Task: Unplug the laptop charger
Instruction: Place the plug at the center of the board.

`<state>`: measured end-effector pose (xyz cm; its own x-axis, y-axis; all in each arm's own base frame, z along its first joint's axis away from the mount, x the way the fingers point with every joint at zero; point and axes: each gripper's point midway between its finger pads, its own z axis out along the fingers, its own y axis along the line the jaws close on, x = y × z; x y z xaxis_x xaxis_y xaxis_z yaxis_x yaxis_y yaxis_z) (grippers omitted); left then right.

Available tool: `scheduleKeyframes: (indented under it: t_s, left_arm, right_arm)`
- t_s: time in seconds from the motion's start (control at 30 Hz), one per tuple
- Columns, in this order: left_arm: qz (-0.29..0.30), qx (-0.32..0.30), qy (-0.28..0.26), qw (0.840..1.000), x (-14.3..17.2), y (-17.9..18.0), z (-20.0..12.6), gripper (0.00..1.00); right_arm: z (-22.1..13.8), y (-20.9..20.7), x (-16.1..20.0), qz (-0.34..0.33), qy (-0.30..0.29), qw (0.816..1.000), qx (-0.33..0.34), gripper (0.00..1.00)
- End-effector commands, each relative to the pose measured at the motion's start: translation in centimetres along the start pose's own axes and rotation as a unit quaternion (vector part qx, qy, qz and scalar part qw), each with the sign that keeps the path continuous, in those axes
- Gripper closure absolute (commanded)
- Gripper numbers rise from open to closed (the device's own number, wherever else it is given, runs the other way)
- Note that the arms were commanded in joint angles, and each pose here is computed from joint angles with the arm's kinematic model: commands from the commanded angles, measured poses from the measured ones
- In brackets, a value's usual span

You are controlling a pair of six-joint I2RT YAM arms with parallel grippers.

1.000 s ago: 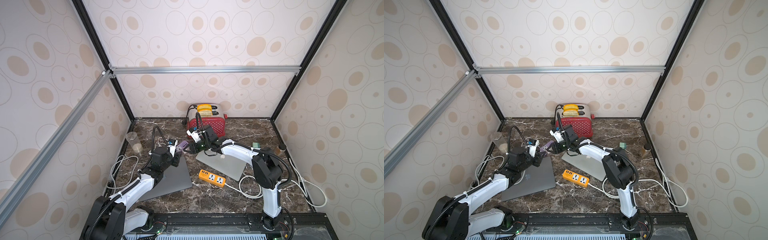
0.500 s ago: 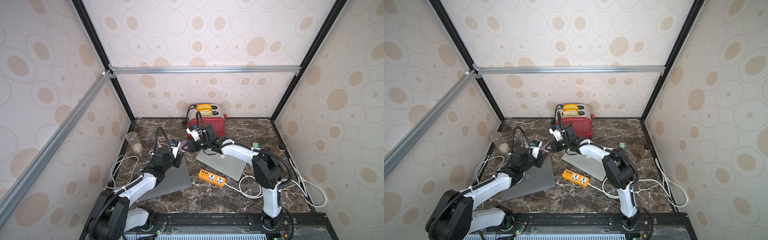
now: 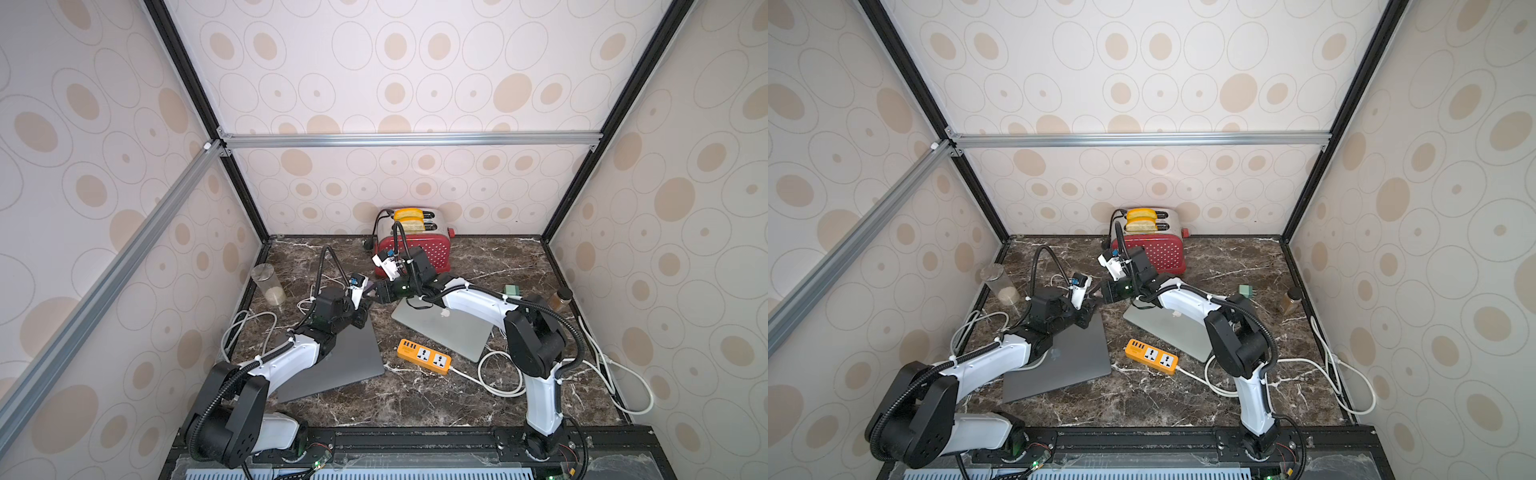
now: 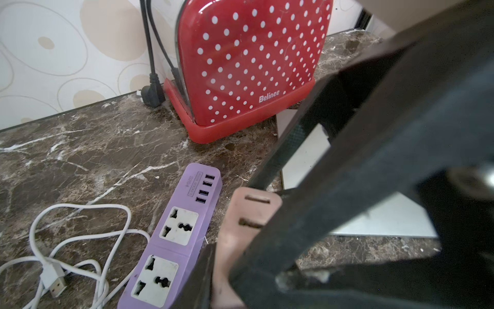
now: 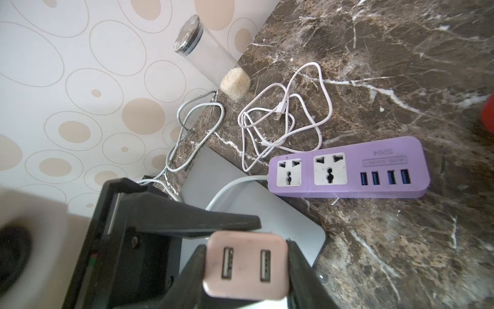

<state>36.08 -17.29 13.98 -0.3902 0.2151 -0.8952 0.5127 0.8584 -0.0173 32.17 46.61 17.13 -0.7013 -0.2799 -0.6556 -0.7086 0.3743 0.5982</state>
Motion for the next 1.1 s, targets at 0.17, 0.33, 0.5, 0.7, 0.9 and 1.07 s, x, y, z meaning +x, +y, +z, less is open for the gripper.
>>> scheduleKeyframes:
  t_s: [0.17, 0.33, 0.5, 0.7, 0.9, 1.07]
  left_arm:
    - [0.018, 0.015, -0.019, 1.000, -2.4, -0.6, 0.5, 0.88]
    - [0.018, 0.015, -0.016, 1.000, -2.4, -0.6, 0.4, 0.96]
    - [0.016, 0.017, -0.007, 1.000, -2.0, -0.7, 0.4, 0.98]
    - [0.009, 0.019, 0.005, 1.000, -1.4, -0.7, 0.4, 0.98]
    - [0.005, -0.019, 0.032, 0.999, -1.5, 0.6, 0.6, 0.98]
    - [-0.057, -0.049, 0.080, 0.994, -2.9, 3.2, 2.6, 0.93]
  right_arm:
    - [-0.3, 0.9, -1.1, -0.009, -0.014, 1.000, -0.013, 0.66]
    - [0.0, 0.6, -0.8, -0.006, -0.013, 1.000, -0.013, 0.60]
    - [-0.3, 0.6, -1.1, -0.017, -0.016, 1.000, -0.009, 0.50]
    - [-1.7, -0.8, -2.1, -0.038, -0.032, 0.998, 0.025, 0.33]
    - [-4.7, -2.8, -3.4, -0.059, -0.048, 0.996, 0.049, 0.29]
    - [-7.4, -3.2, -2.1, -0.113, -0.049, 0.989, 0.086, 0.24]
